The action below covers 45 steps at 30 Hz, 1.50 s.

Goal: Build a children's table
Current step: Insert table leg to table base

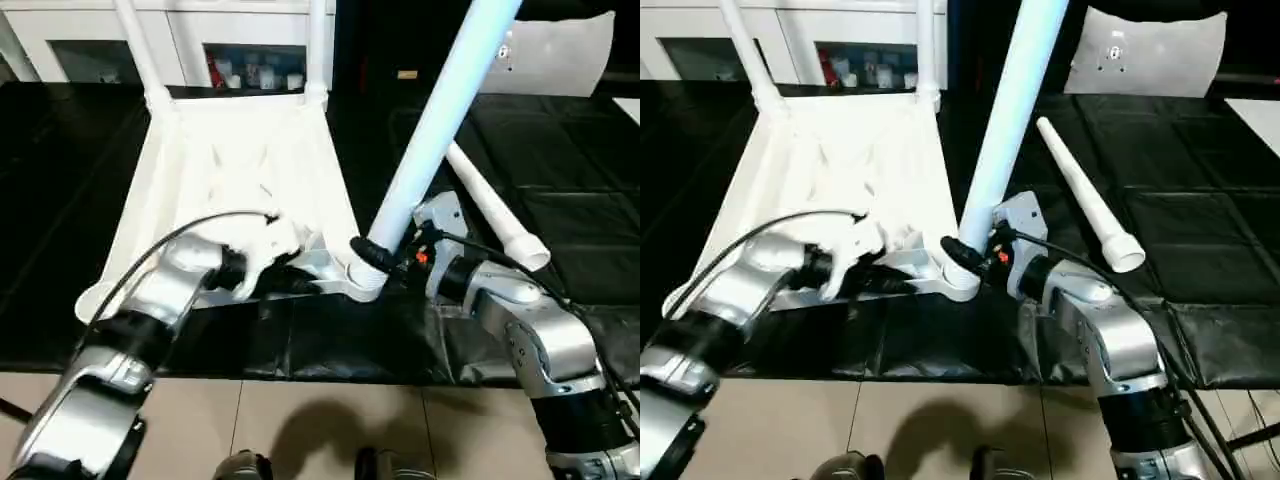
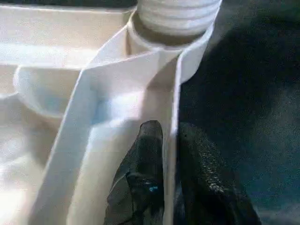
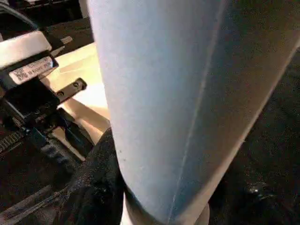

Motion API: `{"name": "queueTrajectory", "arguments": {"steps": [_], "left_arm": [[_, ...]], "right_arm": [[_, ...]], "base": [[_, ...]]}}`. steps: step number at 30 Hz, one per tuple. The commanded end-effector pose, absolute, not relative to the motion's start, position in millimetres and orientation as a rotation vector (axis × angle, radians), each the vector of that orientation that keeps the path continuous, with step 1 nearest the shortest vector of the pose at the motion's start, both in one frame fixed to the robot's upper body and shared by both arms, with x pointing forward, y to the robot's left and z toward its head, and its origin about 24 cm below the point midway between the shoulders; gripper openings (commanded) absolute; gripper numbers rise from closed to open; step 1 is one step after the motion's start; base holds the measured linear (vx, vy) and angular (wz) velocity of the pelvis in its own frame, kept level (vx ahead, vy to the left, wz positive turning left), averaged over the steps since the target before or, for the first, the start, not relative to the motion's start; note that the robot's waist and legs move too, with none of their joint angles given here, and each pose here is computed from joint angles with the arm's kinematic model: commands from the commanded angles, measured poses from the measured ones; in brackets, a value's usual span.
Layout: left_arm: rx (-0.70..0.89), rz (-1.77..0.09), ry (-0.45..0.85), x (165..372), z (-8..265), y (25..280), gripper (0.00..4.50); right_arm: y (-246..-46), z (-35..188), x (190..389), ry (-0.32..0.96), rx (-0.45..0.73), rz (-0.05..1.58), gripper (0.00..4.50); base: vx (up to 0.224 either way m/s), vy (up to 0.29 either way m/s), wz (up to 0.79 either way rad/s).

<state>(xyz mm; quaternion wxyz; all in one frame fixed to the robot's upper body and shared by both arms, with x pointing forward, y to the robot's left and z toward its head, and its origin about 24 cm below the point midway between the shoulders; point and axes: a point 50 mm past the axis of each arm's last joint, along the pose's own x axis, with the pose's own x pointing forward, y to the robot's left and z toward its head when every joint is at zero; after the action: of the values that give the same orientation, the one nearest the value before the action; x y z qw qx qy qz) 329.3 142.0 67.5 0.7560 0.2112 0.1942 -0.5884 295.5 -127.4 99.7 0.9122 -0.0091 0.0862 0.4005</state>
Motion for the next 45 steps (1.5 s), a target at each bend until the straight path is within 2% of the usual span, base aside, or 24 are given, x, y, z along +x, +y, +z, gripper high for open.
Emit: {"name": "queueTrajectory", "arguments": {"steps": [1,6,8,14,18,25,28,37,45], "left_arm": [[0.46,-1.289,0.46,326.2,63.5,144.1,0.67],[0.45,-1.273,0.448,327.0,65.2,142.9,0.67],[0.441,-1.275,0.44,327.2,65.5,141.9,0.38],[0.433,-1.279,0.439,328.1,63.3,138.9,0.0],[0.422,-1.3,0.423,325.9,63.6,137.8,0.0],[0.503,-1.374,0.401,316.0,61.3,137.1,0.0],[0.507,-1.376,0.401,314.5,60.8,137.2,0.0],[0.536,-1.443,0.392,305.6,62.9,136.5,0.0],[0.543,-1.439,0.383,304.2,64.7,135.4,0.0]], "right_arm": [[-127.3,105.6,297.6,0.152,-0.036,0.828,1.9],[-126.6,105.9,297.7,0.149,-0.038,0.832,1.9],[-126.4,105.8,297.5,0.15,-0.039,0.835,1.9],[-127.3,105.2,299.6,0.165,-0.035,0.808,1.9],[-126.4,105.0,301.8,0.18,-0.048,0.813,1.9],[-121.9,102.0,299.8,0.305,-0.041,0.924,1.9],[-123.8,99.3,296.2,0.361,-0.079,0.981,1.9],[-125.3,98.1,298.6,0.413,-0.1,1.003,1.9],[-129.8,87.0,299.2,0.448,-0.072,0.984,1.9]], "base": [[0.0,0.0,0.0],[0.0,0.0,0.0],[0.0,0.0,0.0],[0.0,0.0,0.0],[0.0,0.0,0.0],[0.0,0.0,0.0],[0.0,0.0,0.0],[0.0,0.0,0.0],[0.0,0.0,0.0]]}}
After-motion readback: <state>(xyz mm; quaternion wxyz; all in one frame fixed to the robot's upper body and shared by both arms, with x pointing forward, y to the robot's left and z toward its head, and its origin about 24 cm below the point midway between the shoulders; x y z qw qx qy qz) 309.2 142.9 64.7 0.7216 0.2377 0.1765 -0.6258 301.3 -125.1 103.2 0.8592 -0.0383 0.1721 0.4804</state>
